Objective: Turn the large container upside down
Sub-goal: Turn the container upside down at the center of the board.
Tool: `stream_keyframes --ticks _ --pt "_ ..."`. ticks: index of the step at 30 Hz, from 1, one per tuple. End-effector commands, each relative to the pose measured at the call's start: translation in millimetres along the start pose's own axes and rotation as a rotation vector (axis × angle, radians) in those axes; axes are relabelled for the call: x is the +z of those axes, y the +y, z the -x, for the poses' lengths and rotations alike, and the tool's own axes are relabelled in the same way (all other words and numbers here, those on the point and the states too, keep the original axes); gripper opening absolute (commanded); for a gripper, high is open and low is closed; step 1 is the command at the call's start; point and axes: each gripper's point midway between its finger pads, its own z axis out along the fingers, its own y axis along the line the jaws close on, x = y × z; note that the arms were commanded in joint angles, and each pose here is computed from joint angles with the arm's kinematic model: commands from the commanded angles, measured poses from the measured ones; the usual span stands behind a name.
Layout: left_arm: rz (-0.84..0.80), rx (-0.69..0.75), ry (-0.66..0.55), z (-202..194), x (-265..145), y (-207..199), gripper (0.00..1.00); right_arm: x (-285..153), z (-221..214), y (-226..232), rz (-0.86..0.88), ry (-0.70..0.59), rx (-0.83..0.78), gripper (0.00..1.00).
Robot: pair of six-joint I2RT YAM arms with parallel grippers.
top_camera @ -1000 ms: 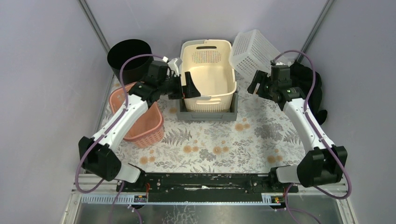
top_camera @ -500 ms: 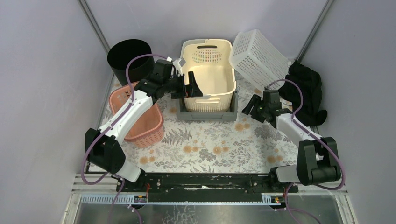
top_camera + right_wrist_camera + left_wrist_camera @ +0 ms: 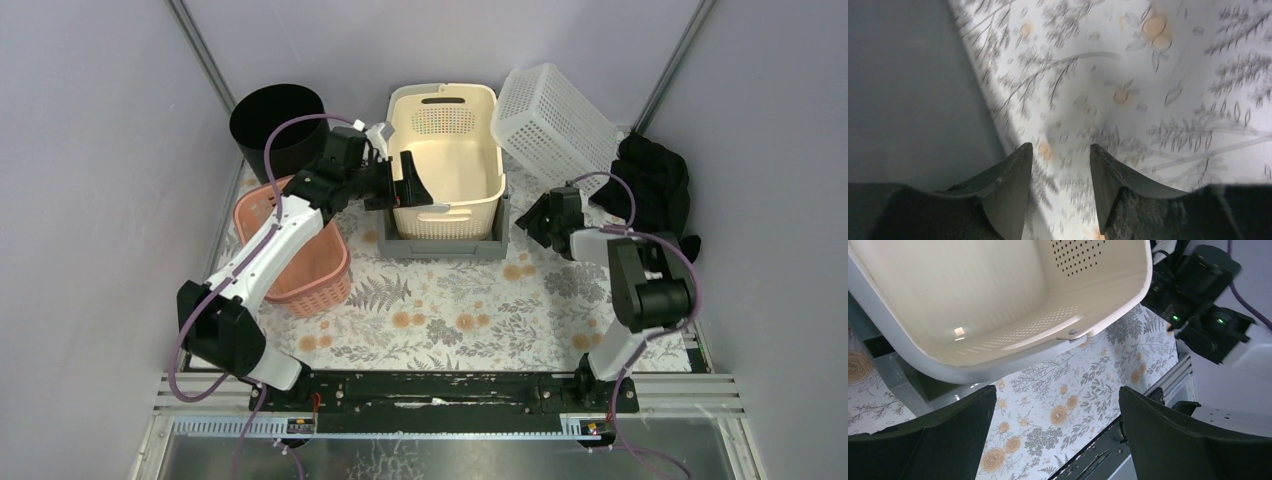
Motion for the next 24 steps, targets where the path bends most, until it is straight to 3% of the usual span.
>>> stream_keyframes --ticks 1,7,16,24 --pt "-0.026 0.062 -0.080 15.5 -16.2 -14.8 1.00 30.6 45.9 0.7 -0.099 -0.153 0.041 0.53" --pt "-0.012 0.078 -0.079 14.6 -23.0 -14.5 1.00 32.5 80.5 -38.4 -0.304 -0.243 -0.003 0.57" --pt "-0.005 0.076 -0.069 11.8 -21.7 -11.4 1.00 5.1 131.0 -119.6 -0.418 -0.288 0.205 0.57" --pt "0.001 0.083 -0.069 13.7 -23.5 -12.3 1.00 -7.7 163.9 -101.6 -0.313 -0.304 0.239 0.57"
